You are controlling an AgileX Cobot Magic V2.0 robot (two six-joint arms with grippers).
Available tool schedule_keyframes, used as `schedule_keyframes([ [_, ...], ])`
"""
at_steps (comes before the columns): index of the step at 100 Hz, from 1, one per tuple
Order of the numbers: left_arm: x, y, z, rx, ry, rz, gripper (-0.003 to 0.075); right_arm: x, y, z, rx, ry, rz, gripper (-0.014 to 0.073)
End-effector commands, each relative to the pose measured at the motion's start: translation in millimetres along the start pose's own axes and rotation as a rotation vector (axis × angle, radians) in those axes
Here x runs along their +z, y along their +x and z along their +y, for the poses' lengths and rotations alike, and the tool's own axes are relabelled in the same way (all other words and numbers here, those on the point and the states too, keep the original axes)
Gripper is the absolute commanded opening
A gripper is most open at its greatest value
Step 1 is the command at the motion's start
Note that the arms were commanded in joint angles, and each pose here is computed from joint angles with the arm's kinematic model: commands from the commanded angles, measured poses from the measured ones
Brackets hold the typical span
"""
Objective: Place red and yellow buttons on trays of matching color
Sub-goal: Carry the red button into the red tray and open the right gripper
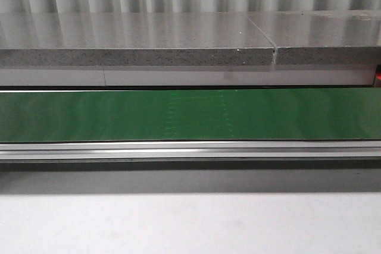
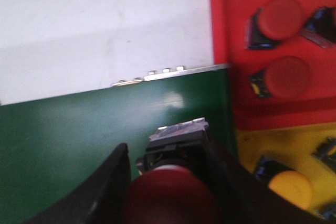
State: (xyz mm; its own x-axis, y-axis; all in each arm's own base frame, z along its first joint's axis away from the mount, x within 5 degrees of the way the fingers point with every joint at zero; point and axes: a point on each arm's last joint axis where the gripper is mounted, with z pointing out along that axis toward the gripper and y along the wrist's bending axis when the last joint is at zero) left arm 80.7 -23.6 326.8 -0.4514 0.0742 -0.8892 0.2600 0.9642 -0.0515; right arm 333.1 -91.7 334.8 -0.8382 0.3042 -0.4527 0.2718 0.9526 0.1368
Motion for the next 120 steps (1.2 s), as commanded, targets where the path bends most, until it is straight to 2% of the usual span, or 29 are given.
schedule_keyframes([
  [1, -4, -14, -1, -0.009, 0.006, -0.098, -0.0020, -30, -10, -20, 0.053, 0.030, -0.148, 0.0153],
  [29, -4, -14, -1, -0.009, 0.006, -0.098, -0.0020, -32, -13, -73, 0.187, 0.112, -0.207, 0.0153],
  [71, -4, -14, -1, -0.009, 0.006, -0.098, -0.0020, 19, -19, -123, 0.303, 0.164, -0.179, 0.0153],
  [120, -4, -14, -1, -0.009, 0.006, -0.098, -0.0020, 69, -24, -139, 0.370, 0.138, -0.170, 0.0153],
])
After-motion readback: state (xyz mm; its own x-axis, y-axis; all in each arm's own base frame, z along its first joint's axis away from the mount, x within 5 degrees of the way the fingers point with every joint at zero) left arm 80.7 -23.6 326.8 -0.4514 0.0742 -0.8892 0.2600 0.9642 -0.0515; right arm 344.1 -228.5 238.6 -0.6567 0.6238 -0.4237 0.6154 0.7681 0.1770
